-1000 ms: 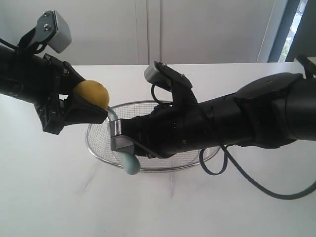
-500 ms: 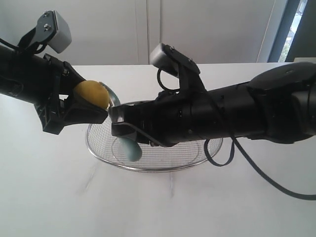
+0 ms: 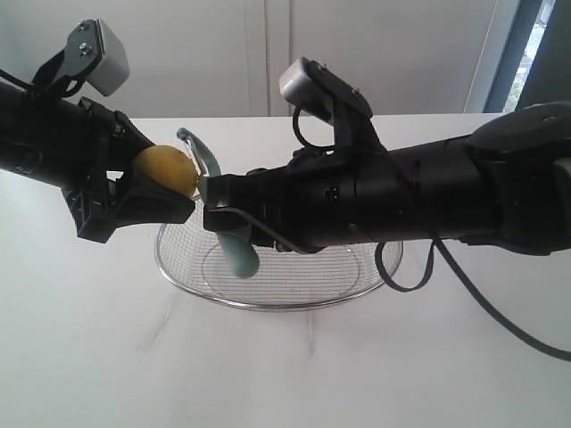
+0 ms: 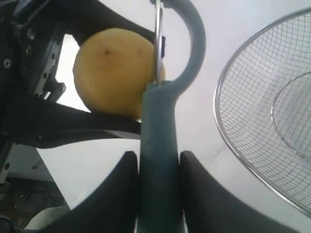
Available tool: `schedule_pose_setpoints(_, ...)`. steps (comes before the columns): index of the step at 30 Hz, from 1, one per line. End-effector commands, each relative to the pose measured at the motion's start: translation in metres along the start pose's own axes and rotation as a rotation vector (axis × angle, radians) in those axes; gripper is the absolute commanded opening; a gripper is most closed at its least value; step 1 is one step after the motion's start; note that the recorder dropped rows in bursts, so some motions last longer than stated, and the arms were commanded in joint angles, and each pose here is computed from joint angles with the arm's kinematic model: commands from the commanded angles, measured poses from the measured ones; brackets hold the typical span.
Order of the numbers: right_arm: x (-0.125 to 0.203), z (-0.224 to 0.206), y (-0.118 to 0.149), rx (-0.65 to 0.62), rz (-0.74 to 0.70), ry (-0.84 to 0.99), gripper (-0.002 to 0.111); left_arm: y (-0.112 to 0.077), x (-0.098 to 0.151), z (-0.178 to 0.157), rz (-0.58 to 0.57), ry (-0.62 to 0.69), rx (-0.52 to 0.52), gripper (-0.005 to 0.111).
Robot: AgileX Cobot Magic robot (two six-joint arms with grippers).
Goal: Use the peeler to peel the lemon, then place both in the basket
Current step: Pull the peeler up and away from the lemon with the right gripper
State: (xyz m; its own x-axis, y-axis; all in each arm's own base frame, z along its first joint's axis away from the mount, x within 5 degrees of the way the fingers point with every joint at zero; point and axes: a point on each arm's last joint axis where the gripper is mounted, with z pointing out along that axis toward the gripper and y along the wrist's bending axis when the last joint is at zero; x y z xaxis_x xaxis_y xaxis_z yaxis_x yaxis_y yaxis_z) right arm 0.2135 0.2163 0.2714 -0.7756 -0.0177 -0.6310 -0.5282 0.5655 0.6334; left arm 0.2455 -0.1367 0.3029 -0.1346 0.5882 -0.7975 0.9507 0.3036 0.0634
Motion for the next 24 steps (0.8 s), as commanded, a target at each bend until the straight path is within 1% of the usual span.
schedule_pose_setpoints(1,-0.003,-0.006,0.004,-0.007,-0.021,-0.02,0.0,-0.003,-0.002,-0.001,-0.024,-0.022,0.018,0.0)
schedule_pose_setpoints(8,-0.008,-0.017,0.012,-0.011,-0.053,-0.06,0.0,-0.003,-0.002,-0.001,-0.024,-0.022,0.021,0.0)
schedule_pose_setpoints(12,-0.011,-0.029,0.02,-0.029,-0.077,-0.096,0.0,-0.003,-0.002,-0.001,-0.024,-0.022,0.021,0.0)
schedule_pose_setpoints(17,-0.013,-0.05,0.031,-0.022,-0.176,-0.131,0.0,-0.004,-0.002,-0.001,-0.024,-0.022,0.023,0.0)
schedule_pose_setpoints(20,-0.016,-0.062,0.031,0.05,-0.222,-0.17,0.0,-0.004,-0.002,-0.001,-0.024,-0.022,0.023,0.0)
schedule_pose_setpoints(21,-0.019,-0.068,0.027,0.115,-0.252,-0.19,0.0,-0.004,-0.002,-0.001,-0.023,-0.02,0.023,0.0)
schedule_pose_setpoints(24,-0.023,-0.074,0.011,0.209,-0.296,-0.181,0.0,-0.003,-0.001,-0.001,-0.022,-0.019,0.02,0.0)
